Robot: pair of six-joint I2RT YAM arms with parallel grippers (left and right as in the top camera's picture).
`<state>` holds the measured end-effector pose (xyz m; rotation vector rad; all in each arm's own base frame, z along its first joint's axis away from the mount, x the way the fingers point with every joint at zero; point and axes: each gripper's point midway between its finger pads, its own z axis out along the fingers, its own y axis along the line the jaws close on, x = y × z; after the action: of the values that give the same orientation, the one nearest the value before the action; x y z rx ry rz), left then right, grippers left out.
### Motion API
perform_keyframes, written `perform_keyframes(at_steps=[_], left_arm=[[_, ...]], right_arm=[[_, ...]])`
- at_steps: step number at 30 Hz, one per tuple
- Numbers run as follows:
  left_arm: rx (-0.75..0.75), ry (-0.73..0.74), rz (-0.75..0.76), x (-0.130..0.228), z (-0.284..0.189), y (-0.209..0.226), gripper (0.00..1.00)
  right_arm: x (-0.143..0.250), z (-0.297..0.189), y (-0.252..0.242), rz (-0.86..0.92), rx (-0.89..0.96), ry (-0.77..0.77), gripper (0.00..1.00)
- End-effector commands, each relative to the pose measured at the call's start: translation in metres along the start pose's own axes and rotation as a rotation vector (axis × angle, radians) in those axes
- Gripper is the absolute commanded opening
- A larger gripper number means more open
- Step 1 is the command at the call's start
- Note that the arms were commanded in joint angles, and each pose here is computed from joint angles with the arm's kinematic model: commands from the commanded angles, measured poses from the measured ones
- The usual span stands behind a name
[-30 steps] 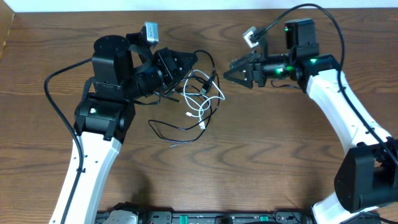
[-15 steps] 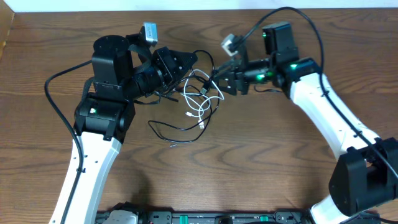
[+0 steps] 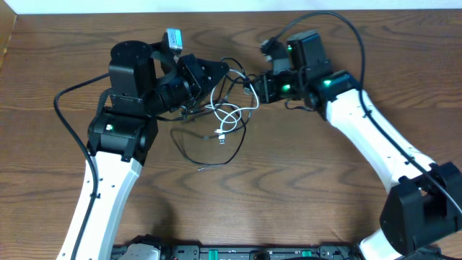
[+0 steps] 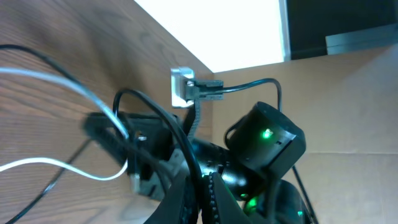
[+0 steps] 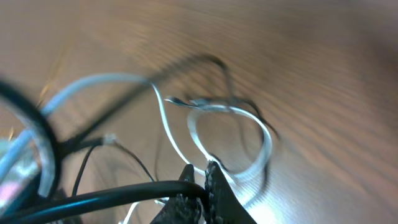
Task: Untangle cables
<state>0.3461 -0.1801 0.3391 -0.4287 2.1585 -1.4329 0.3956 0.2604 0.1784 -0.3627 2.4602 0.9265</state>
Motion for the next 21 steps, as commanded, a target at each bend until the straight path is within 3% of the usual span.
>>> perform_keyframes(at_steps=[1, 9, 14, 17, 21], left_arm=[[0.038, -0.028, 0.099, -0.006, -0.009, -0.017, 0.08], [0.023, -0.071, 0.133, -0.021, -0.017, -0.010, 0.07], [0.013, -0.088, 0.205, -0.027, -0.020, -0.008, 0.08], [0.003, -0.081, 0.302, -0.025, -0.018, -0.005, 0.08], [-0.036, -0.035, 0.374, -0.019, -0.008, 0.009, 0.07]], right_arm=[[-0.006, -0.028, -0.079, 0.220, 0.290, -0.057, 0.01], [0.034, -0.083, -0.166, 0.430, 0.562, 0.034, 0.01], [0.047, -0.101, -0.185, 0.479, 0.596, 0.072, 0.01], [0.047, -0.096, -0.176, 0.416, 0.532, 0.101, 0.01], [0.037, -0.078, -0.125, 0.248, 0.231, 0.130, 0.01]])
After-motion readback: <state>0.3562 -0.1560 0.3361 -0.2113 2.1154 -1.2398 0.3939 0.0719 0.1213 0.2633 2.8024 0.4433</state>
